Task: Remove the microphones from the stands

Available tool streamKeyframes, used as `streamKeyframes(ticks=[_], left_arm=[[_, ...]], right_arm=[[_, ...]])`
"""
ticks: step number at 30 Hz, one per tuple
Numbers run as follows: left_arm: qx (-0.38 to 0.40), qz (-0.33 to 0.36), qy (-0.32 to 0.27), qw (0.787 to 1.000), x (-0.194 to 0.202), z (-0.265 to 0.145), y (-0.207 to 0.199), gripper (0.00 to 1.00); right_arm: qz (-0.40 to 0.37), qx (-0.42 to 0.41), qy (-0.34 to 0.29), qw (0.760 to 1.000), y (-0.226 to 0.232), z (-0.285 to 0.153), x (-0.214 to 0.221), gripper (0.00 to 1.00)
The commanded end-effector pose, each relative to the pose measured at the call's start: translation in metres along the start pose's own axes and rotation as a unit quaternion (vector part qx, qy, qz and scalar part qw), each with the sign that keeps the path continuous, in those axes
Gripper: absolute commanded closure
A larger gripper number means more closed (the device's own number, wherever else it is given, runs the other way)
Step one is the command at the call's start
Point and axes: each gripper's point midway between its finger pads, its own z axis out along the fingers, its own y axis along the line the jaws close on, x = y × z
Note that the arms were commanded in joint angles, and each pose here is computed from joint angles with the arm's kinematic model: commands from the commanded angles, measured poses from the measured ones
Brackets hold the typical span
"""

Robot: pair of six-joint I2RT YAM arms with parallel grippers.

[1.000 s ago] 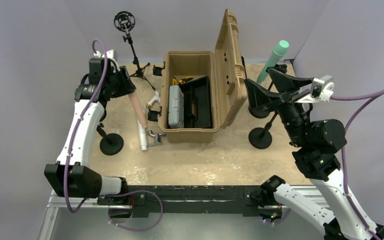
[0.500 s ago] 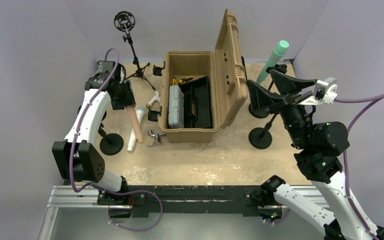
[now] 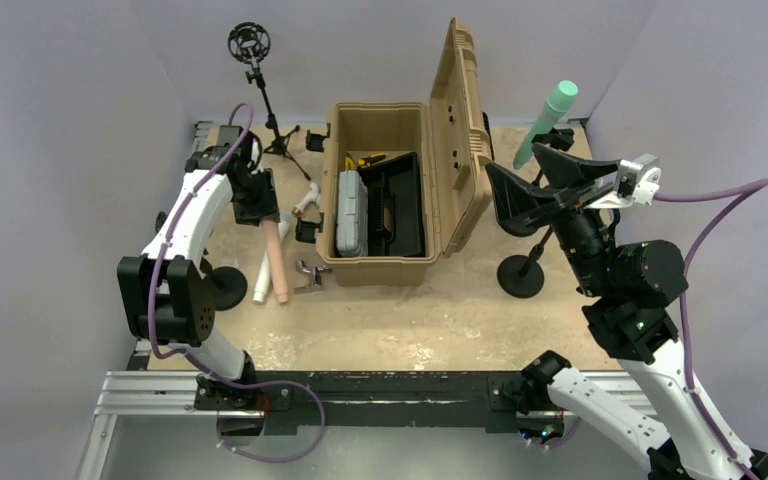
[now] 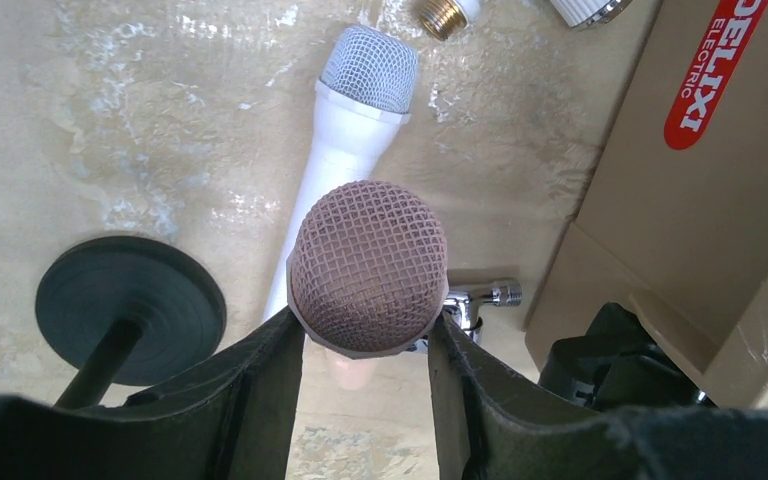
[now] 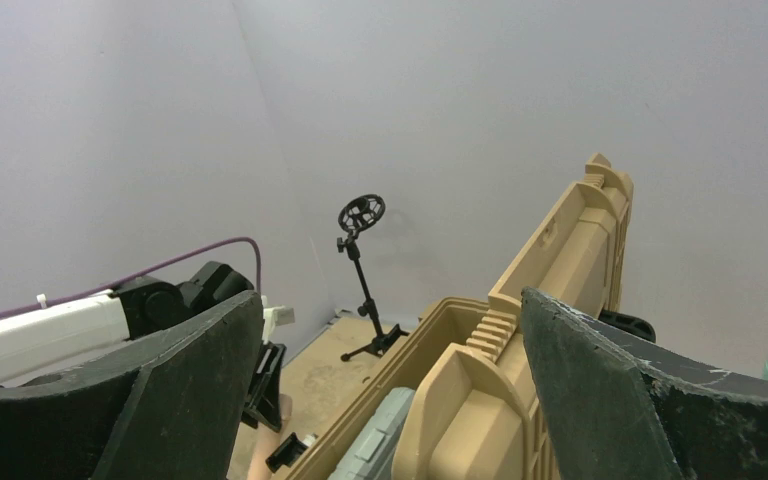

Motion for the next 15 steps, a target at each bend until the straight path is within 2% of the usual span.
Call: streamKeyframes(ticks=[1, 6, 15], left_arm=[[0.022, -0.003, 0.006, 1.0, -0.001, 0.017, -0.011, 1.0], [0.058, -0.021, 0.024, 0.998, -0.002, 0.043, -0.03, 0.97], [0.02, -0.025, 0.073, 0.997, -0.001, 0.075, -0.021, 0.81]], right_arm=[[0.007, -0.005, -0.013, 1.0, 0.003, 0.004, -0.004, 0.01], [0.005, -0.005, -0.014, 1.0, 0.003, 0.004, -0.004, 0.01], [0.001, 0.0, -0.015, 1.0, 0.001, 0.003, -0.006, 0.01]])
